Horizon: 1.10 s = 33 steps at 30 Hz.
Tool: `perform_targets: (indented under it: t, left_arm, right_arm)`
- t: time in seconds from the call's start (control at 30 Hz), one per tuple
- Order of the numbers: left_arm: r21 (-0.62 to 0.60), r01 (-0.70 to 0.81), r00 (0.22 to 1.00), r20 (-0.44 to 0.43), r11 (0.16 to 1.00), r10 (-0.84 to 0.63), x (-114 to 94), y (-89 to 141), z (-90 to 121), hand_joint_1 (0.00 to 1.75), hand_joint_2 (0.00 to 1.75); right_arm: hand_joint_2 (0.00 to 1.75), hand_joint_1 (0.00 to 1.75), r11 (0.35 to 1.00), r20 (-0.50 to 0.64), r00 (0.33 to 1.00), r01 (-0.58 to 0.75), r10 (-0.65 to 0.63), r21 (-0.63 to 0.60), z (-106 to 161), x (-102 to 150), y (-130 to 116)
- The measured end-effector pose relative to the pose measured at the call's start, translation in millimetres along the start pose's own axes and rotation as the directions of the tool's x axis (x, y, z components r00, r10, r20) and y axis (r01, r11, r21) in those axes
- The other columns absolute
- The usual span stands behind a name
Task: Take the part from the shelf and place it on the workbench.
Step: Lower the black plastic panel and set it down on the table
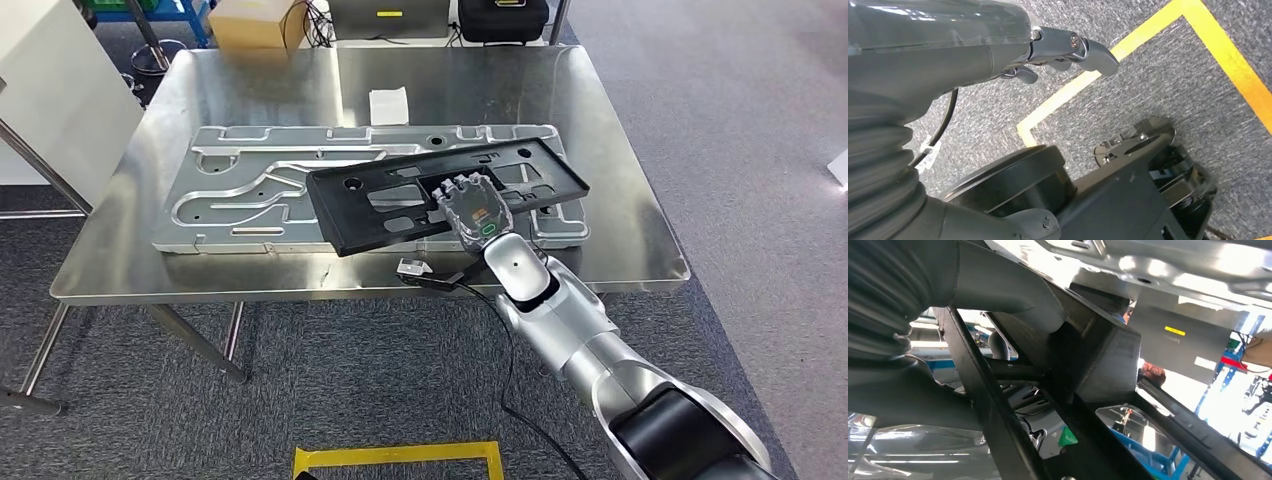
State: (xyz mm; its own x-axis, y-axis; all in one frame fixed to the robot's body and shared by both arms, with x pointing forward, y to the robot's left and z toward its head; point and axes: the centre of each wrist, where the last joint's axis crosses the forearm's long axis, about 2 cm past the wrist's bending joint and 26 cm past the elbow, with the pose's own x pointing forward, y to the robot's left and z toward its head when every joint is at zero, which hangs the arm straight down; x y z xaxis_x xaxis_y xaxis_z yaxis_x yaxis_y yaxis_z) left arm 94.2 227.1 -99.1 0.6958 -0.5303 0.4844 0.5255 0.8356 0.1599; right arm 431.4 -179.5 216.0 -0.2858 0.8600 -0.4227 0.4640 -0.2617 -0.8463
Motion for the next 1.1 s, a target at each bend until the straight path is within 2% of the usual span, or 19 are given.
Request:
perform_targets:
  t: [0.17,1.1]
  left_arm:
    - [-0.005,-0.003,1.000,0.000,1.000,0.003,-1.1,-0.6,0.4,0.00,1.75]
    - [-0.007,-0.028,1.000,0.002,1.000,0.028,-4.2,-0.2,1.1,0.00,1.75]
  right_arm:
    - [1.75,1.75,1.000,0.003,1.000,0.003,-0.003,0.030,7.6,4.6,8.6]
    - [1.75,1.75,0.998,0.032,0.999,-0.022,0.020,0.058,10.4,12.6,11.6]
